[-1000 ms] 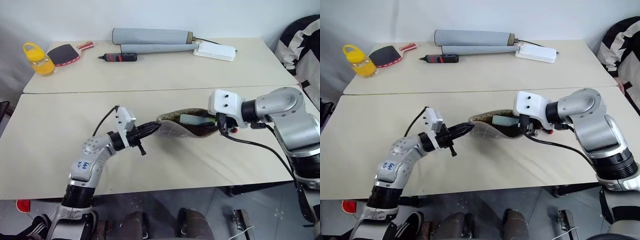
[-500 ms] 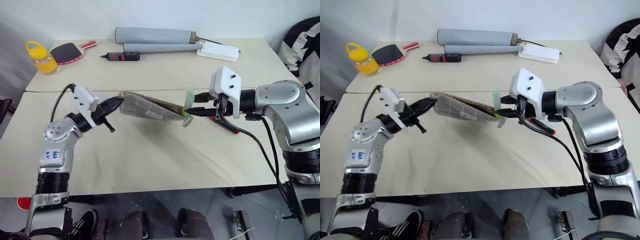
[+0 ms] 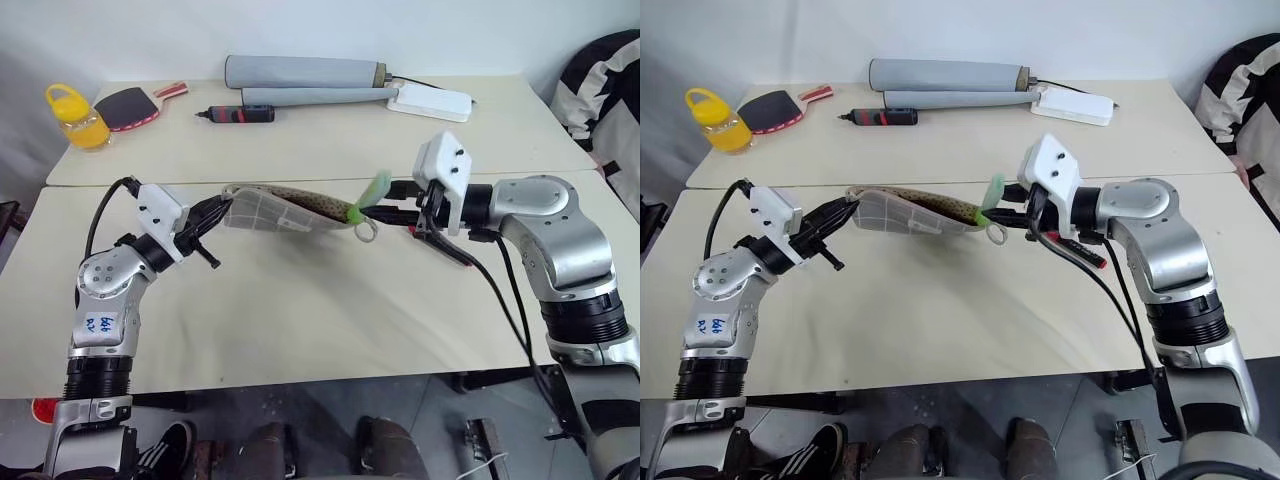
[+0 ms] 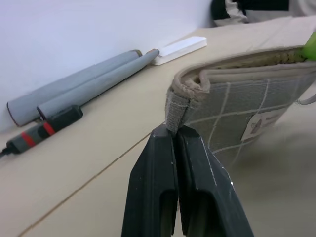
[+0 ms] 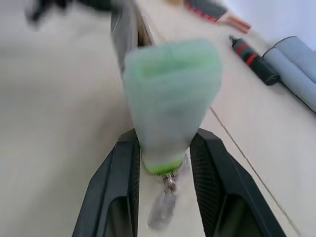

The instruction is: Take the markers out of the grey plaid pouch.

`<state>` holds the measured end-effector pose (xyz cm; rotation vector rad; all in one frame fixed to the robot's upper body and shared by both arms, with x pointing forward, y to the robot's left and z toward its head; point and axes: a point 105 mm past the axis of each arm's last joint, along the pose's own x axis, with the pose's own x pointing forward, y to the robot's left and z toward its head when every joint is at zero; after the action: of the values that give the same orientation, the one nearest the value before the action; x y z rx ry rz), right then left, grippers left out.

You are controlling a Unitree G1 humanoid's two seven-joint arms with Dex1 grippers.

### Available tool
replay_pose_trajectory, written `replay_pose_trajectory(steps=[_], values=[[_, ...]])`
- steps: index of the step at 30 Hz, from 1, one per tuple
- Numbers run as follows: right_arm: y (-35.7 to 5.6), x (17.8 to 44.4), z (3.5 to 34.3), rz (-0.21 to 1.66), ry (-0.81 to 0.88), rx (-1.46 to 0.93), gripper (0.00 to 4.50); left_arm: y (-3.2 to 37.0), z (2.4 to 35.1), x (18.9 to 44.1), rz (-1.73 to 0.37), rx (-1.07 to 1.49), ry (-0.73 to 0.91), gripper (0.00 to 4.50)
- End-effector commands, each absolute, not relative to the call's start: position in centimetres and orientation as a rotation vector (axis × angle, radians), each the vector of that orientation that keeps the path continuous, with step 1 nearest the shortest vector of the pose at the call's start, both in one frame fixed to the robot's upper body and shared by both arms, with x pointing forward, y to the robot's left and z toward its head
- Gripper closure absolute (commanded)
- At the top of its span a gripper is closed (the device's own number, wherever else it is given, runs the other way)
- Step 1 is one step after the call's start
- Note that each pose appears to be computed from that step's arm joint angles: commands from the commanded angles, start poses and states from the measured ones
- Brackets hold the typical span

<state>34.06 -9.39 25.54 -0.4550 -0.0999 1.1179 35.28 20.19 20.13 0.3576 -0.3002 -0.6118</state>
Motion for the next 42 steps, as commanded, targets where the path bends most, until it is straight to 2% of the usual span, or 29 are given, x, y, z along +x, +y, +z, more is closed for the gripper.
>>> replay_pose_trajectory(steps=[1,3,6,12,16,18,23,28,33,42], values=[[-9.2,33.0,28.9,1.117,-0.211,-0.390,3.42,21.0,21.7,35.3,-0.549,0.389,-0.351,4.50],[-9.4,32.8,29.8,1.113,-0.236,-0.325,3.42,21.1,21.7,35.5,-0.542,0.390,-0.349,4.50],[-9.9,33.1,29.7,1.084,-0.219,-0.363,3.42,21.2,21.9,35.6,-0.530,0.393,-0.354,4.50],[-13.7,34.2,25.0,0.992,0.001,-0.642,3.42,24.5,24.4,36.0,-0.365,0.625,-0.410,4.50],[-15.8,33.6,21.8,1.003,0.180,-0.885,3.42,25.7,26.2,35.8,-0.277,0.851,-0.454,4.50],[-16.2,33.4,21.1,1.008,0.233,-0.968,3.42,24.4,25.5,35.7,-0.318,0.904,-0.457,4.50],[-14.7,33.7,18.6,1.058,0.272,-1.009,3.42,19.8,20.9,35.2,-0.471,0.790,-0.425,4.50],[-15.0,34.8,16.4,1.021,0.286,-0.993,3.42,18.6,16.4,34.3,-0.533,0.701,-0.319,4.50],[-13.9,35.6,17.0,1.013,0.201,-0.947,3.42,18.6,16.0,34.1,-0.540,0.667,-0.312,4.50],[-15.1,36.9,15.5,0.941,0.200,-0.905,3.42,17.9,15.2,33.7,-0.567,0.619,-0.295,4.50]])
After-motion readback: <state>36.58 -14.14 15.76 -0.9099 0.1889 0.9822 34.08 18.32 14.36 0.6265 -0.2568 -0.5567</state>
